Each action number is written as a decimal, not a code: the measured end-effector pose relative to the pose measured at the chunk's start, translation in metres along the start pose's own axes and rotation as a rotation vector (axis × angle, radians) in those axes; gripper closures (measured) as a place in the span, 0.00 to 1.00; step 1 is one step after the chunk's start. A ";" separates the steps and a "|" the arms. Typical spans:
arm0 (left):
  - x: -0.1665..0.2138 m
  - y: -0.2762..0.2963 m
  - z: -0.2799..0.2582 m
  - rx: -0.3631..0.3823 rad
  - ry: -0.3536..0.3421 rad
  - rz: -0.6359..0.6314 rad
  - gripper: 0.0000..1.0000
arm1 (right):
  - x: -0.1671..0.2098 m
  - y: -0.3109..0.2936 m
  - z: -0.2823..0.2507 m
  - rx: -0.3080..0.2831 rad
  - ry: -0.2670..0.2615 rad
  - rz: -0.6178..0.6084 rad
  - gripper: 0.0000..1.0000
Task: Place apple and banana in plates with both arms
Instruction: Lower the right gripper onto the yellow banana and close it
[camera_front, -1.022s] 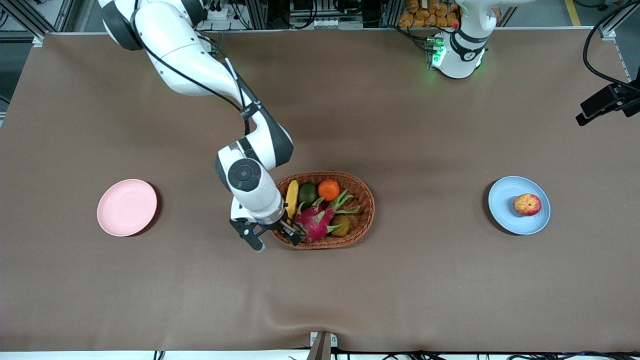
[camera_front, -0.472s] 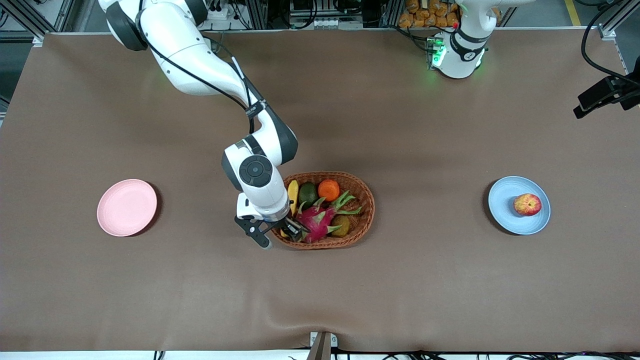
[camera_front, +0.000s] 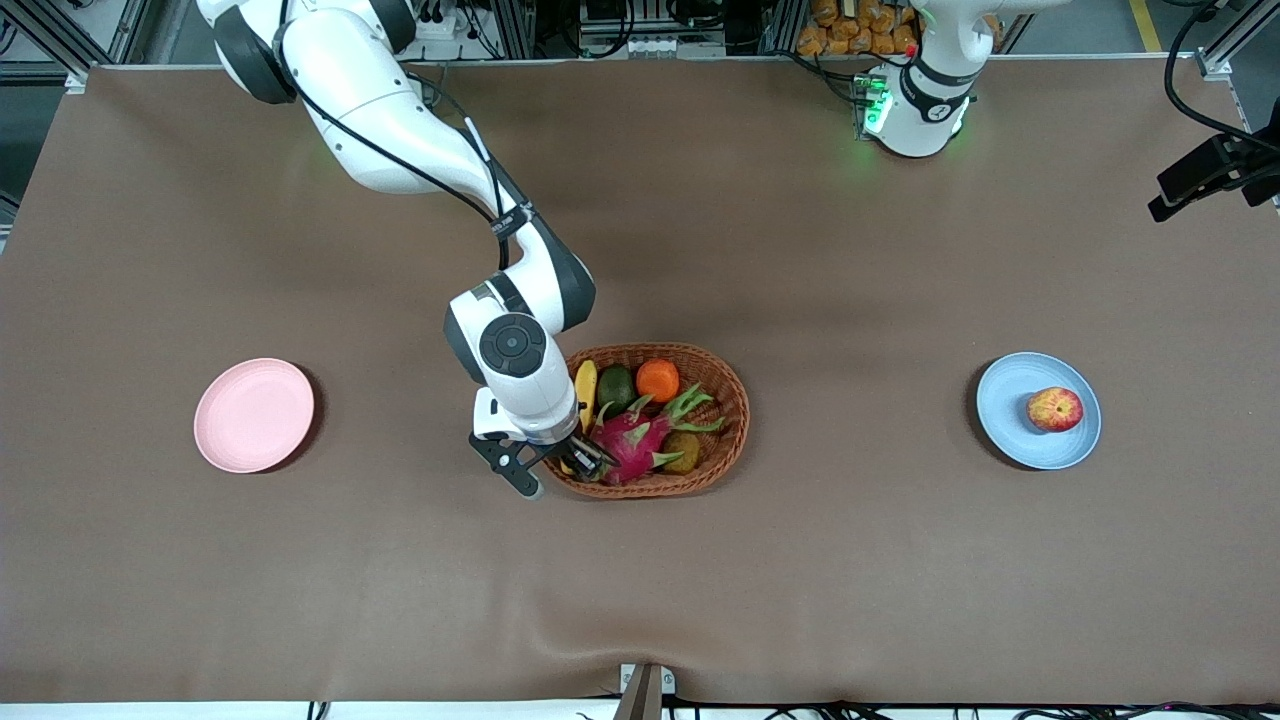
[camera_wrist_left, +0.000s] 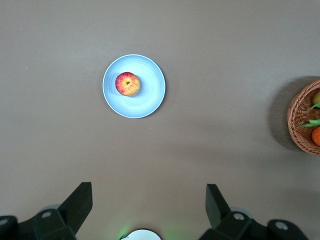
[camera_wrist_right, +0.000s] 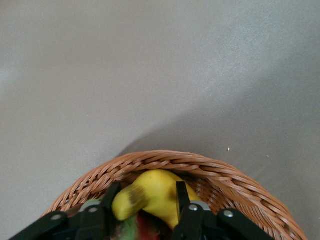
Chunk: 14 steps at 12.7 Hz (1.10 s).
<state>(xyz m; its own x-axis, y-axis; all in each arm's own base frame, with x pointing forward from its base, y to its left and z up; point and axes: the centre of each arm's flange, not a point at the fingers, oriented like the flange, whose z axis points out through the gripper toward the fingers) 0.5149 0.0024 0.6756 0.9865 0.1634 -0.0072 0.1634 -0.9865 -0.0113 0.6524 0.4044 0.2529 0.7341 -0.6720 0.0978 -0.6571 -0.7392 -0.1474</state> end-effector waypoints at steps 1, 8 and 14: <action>0.000 0.002 0.000 0.001 -0.001 0.003 0.00 | 0.000 0.000 0.000 -0.001 0.006 -0.006 0.67; -0.002 0.009 0.001 0.002 -0.001 0.017 0.00 | -0.001 -0.001 -0.001 -0.009 0.041 -0.042 0.66; -0.001 0.011 0.007 0.006 -0.013 0.020 0.00 | -0.002 -0.002 -0.001 -0.027 0.135 -0.134 0.66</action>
<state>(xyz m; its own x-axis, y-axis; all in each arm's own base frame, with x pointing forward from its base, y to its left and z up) 0.5157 -0.0082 0.6687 0.9893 0.1443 -0.0207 0.1439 -0.9894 -0.0171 0.6518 0.4072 0.2539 0.7868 -0.5661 0.2457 -0.5610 -0.8221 -0.0976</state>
